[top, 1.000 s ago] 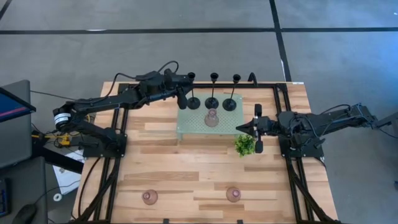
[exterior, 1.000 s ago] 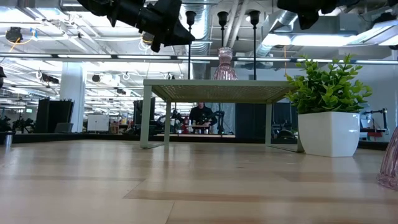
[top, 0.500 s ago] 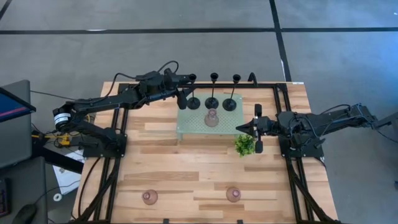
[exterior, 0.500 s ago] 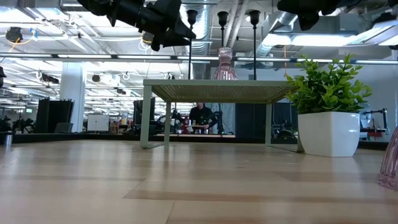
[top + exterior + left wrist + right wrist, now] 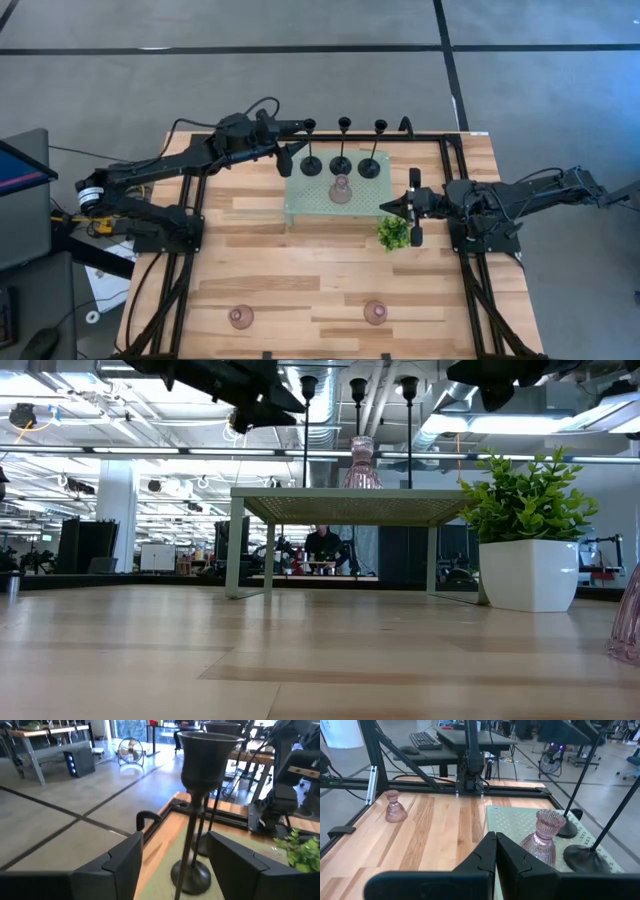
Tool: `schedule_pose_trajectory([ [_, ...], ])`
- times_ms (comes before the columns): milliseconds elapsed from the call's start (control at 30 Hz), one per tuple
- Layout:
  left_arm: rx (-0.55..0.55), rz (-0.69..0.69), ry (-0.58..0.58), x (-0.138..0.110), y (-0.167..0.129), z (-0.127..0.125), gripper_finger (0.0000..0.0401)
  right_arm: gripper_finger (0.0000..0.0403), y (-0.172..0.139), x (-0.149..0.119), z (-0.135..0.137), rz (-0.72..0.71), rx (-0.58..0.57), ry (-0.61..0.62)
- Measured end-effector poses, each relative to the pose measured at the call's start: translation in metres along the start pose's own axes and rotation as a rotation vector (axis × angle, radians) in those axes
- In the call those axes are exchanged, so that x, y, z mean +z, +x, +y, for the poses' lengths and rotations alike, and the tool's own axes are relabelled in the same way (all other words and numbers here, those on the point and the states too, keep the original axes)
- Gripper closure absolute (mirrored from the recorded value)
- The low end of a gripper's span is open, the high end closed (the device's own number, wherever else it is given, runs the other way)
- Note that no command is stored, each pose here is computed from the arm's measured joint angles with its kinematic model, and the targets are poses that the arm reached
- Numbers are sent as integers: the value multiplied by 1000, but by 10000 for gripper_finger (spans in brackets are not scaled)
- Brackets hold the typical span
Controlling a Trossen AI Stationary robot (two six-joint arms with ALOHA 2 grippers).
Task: Pick & Place candle stick holders
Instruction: Align the left pink candle holder on the shelf with the pink candle holder
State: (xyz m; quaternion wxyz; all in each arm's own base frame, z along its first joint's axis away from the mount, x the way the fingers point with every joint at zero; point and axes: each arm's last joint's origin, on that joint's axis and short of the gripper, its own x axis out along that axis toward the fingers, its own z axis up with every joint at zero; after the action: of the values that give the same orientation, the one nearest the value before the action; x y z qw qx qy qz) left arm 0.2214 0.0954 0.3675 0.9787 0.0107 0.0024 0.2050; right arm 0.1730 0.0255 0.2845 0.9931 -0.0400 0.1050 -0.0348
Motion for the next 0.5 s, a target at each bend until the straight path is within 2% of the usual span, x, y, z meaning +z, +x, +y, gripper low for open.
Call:
schedule_pose_trajectory([
  [333,-16,109,-5,9,-56,0,207,403,0,0,0,4,0,6],
  [500,-160,246,-71,1,-84,-9,250,403,0,0,0,4,0,6],
])
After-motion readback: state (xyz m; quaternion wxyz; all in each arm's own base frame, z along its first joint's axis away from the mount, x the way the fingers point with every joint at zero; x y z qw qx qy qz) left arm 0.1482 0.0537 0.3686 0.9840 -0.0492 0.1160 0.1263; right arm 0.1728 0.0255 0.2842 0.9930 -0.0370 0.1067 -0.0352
